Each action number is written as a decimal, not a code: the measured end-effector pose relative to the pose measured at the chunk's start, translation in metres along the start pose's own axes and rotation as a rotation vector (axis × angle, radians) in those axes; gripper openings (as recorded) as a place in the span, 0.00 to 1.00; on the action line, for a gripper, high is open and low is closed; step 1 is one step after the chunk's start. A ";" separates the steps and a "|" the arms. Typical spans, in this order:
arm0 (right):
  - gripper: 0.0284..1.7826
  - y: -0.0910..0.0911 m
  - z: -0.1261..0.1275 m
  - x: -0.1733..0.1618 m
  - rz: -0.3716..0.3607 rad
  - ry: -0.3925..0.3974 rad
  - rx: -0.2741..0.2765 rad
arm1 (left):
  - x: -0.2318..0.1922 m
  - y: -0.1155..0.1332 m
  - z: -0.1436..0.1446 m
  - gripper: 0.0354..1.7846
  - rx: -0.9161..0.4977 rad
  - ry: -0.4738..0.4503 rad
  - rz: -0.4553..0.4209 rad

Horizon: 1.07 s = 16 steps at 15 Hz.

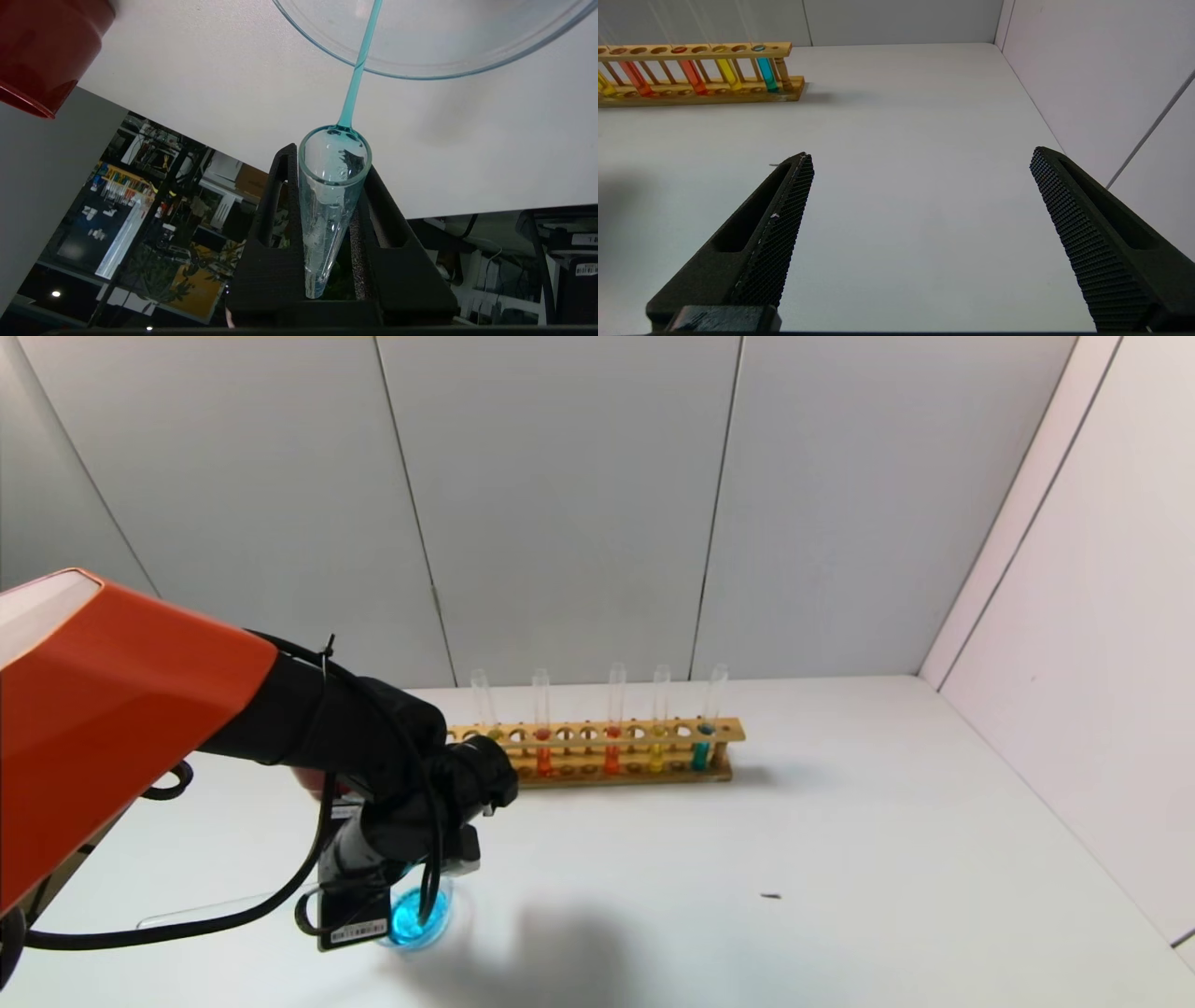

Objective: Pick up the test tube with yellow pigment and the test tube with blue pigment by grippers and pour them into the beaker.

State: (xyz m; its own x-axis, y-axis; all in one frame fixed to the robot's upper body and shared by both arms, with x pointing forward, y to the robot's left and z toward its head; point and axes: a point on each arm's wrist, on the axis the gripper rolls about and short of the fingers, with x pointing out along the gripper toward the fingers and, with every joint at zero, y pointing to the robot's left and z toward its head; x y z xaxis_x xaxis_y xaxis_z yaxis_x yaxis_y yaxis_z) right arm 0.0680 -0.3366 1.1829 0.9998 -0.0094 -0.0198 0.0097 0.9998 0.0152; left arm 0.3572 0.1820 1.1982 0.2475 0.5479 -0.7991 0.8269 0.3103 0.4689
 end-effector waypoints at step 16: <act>0.95 0.000 0.000 0.000 0.000 0.000 0.000 | -0.008 -0.001 0.025 0.16 0.178 0.172 -0.027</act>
State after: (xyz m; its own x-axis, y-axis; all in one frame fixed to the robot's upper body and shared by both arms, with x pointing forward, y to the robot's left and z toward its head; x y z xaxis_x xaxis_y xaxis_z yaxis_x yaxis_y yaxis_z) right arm 0.0680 -0.3366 1.1829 0.9998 -0.0098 -0.0198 0.0101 0.9998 0.0152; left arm 0.3672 0.1586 1.1948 0.1469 0.6701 -0.7276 0.9119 0.1934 0.3621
